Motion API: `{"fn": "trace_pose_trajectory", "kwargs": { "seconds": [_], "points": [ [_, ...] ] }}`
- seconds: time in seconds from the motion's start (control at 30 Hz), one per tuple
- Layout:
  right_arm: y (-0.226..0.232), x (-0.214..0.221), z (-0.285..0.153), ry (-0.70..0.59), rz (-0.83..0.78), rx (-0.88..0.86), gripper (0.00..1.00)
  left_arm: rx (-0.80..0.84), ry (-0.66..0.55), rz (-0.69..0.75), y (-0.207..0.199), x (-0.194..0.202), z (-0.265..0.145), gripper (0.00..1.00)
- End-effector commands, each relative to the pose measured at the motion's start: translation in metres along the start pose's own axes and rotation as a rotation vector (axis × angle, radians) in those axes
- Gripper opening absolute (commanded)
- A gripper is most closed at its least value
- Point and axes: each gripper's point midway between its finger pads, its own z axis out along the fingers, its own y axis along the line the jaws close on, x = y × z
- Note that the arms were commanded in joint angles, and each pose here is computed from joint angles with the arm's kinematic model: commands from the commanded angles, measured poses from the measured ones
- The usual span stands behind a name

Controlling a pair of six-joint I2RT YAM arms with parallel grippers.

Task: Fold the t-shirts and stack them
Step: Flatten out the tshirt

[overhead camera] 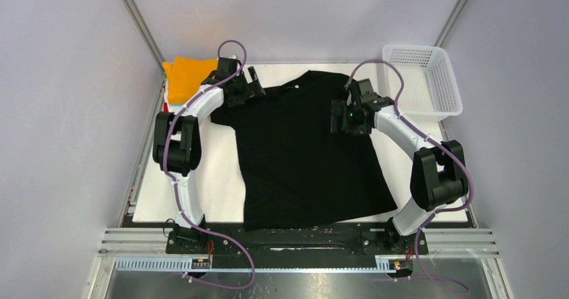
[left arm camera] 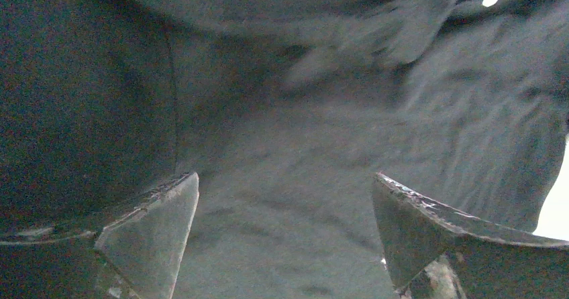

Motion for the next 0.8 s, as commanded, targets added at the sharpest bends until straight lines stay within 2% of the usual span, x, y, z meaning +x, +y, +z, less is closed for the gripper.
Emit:
{"fn": "trace_pose_trajectory", "kwargs": {
  "seconds": [0.0, 0.17, 0.37, 0.5, 0.57, 0.67, 0.77],
  "points": [
    [0.007, 0.013, 0.011, 0.056, 0.089, -0.018, 0.99, 0.003, 0.082, -0.029, 0.007, 0.020, -0.002, 0.99],
    [0.002, -0.013, 0.036, 0.043, 0.123, 0.059, 0.99, -0.025, 0.175, -0.095, 0.024, 0.067, -0.004, 0.99],
    [0.008, -0.053, 0.080, 0.134, 0.139, 0.082, 0.99, -0.033, 0.394, -0.154, 0.031, 0.172, -0.027, 0.99],
    [0.054, -0.088, 0.107, 0.168, 0.172, -0.103, 0.99, 0.016, 0.620, -0.026, 0.011, 0.256, -0.075, 0.99],
    [0.079, -0.125, 0.115, 0.137, 0.180, -0.190, 1.00, 0.151, 0.703, 0.018, -0.021, 0.288, -0.103, 0.99],
    [0.104, -0.164, 0.137, 0.089, 0.203, -0.266, 0.99, 0.372, 0.717, 0.053, -0.076, 0.295, -0.123, 0.99],
    [0.147, -0.213, 0.119, -0.039, 0.209, -0.485, 0.99, 0.455, 0.642, 0.148, -0.110, 0.273, -0.123, 0.99]
  ]
}}
